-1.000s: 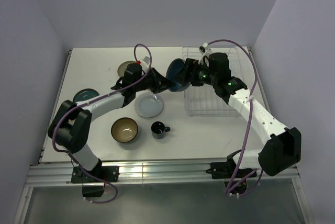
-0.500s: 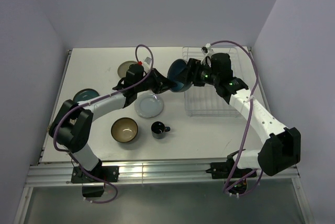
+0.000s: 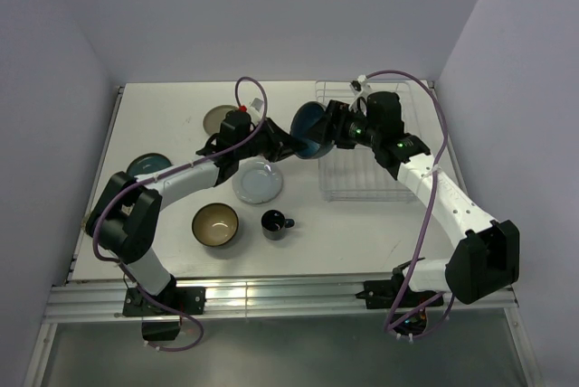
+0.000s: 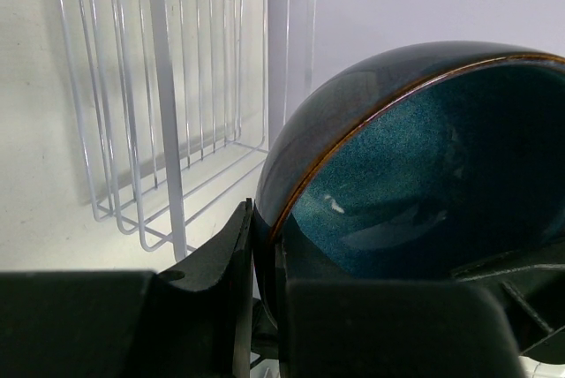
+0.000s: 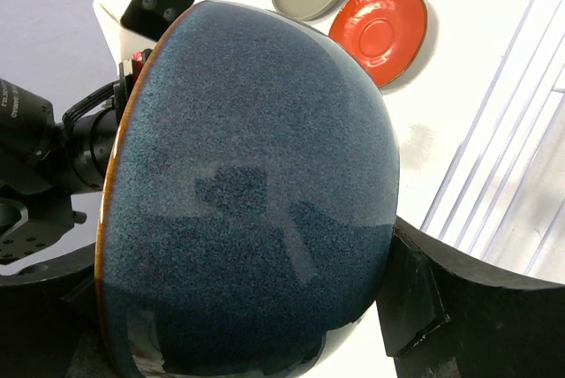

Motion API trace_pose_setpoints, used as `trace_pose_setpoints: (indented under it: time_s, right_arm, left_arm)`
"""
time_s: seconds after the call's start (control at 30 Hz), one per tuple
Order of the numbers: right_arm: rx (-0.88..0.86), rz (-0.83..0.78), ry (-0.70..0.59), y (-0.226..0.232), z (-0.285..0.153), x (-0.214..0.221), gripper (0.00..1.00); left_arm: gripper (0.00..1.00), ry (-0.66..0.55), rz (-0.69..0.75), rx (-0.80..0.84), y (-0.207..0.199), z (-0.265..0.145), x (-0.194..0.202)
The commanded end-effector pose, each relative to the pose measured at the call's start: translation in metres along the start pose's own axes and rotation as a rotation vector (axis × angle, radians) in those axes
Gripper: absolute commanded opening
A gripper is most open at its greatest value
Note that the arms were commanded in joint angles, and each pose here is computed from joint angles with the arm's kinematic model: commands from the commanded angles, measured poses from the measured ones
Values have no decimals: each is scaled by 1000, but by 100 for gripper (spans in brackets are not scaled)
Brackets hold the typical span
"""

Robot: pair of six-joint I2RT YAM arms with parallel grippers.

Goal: Load the mixed dishes into the dish rack

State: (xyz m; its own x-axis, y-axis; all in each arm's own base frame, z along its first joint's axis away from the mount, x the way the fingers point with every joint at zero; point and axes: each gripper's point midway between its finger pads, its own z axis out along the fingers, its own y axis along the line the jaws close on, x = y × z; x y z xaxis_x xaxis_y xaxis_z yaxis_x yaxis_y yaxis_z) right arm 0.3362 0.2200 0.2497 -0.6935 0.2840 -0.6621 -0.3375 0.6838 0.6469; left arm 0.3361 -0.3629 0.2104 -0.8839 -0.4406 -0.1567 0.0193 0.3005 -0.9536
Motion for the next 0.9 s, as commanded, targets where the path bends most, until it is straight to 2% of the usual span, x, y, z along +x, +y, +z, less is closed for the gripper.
trace_pose_setpoints:
  time_s: [0.0, 0.1, 0.23, 0.47, 0.73, 0.87]
  right_arm:
    - [-165, -77, -83, 39, -5, -25, 51]
    - [-162, -82, -85, 38, -5, -25, 52]
    - [-161, -77, -87, 35, -6, -26, 66]
    - [-160, -73, -91, 34, -7, -26, 68]
    - [-153, -65, -90, 32, -5, -25, 82]
    - [-148, -62, -86, 30, -4, -24, 83]
  left_arm:
    - [0, 141, 126, 245, -80, -5, 37]
    - [0, 143, 127, 243, -80, -3, 39]
    - [0, 146, 126, 238, -79, -1, 41]
    - [0, 153, 123, 234, -77, 1, 44]
    - [0, 159, 128, 236, -78, 3, 47]
    - [0, 163, 130, 238, -79, 3, 49]
